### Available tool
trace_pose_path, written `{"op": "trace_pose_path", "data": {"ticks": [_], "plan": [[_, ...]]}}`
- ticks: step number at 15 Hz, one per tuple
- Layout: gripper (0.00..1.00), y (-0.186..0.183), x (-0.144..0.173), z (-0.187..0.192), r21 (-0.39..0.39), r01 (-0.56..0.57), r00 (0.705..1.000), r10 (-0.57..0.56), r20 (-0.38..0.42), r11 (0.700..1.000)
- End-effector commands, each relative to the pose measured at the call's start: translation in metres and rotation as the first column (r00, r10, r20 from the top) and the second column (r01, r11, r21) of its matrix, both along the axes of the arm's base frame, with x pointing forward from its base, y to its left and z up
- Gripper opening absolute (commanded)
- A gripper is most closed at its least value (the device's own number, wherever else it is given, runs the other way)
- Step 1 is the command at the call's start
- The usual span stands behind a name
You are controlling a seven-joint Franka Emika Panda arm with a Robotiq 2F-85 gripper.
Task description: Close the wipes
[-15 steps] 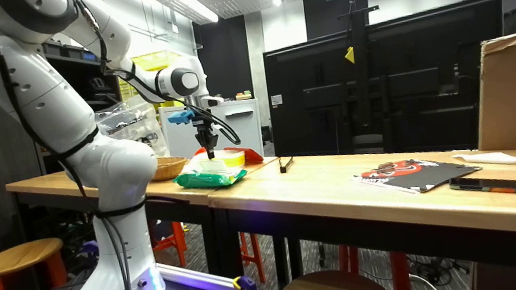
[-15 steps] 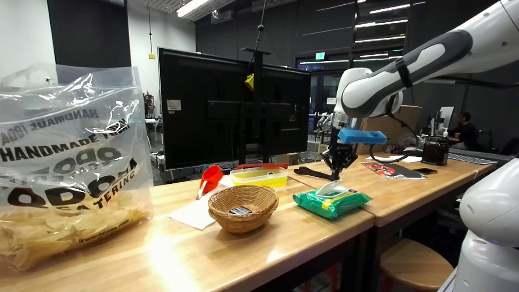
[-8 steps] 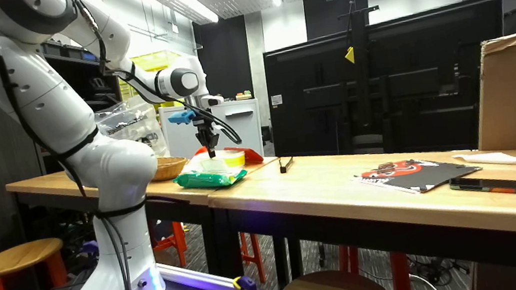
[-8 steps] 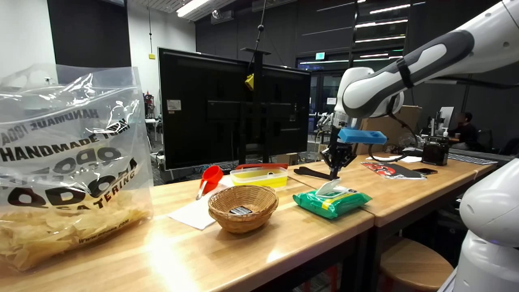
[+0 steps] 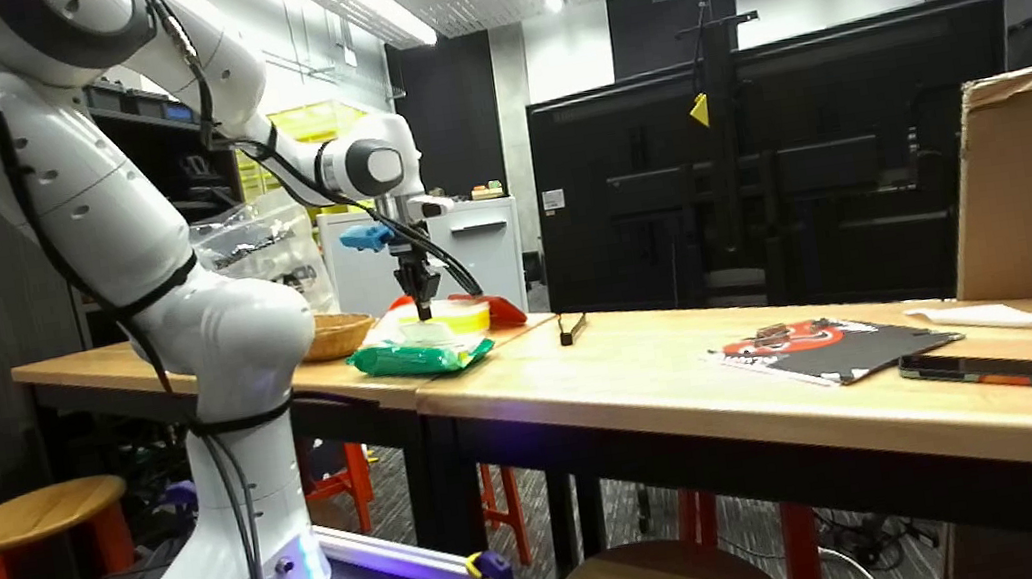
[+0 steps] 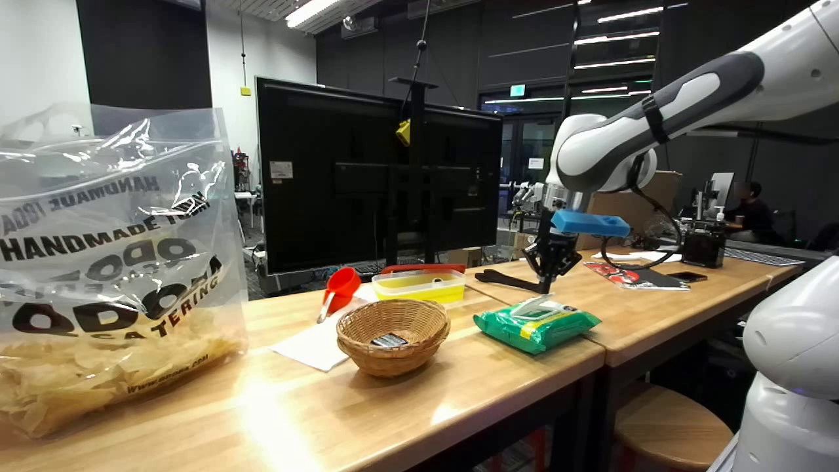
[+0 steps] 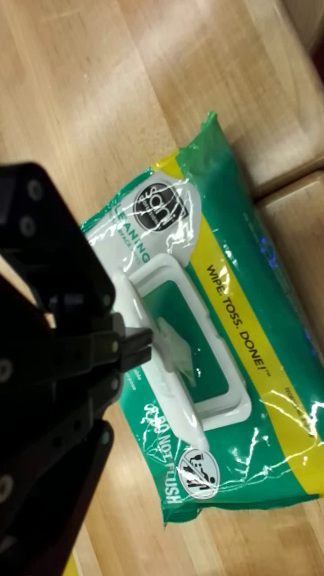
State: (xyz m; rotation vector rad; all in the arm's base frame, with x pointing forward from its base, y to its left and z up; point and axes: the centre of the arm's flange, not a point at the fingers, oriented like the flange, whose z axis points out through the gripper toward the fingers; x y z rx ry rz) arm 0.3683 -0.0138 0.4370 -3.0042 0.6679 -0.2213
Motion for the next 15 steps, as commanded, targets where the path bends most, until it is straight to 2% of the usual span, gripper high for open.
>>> {"op": "trace_pose_path", "data": {"ticks": [1, 6, 11, 15], "plan": [[0.00, -0.012, 0.001, -0.016, 0.060, 0.024, 0.996, -0.019, -0.083, 0.998], [0.00, -0.023, 0.005, -0.043, 0.134, 0.059, 0.983, -0.035, -0.179, 0.989], [0.00, -0.034, 0.014, -0.057, 0.208, 0.081, 0.983, -0.043, -0.180, 0.975], [0.00, -0.034, 0.022, -0.057, 0.229, 0.097, 0.980, -0.053, -0.191, 0.969]]}}
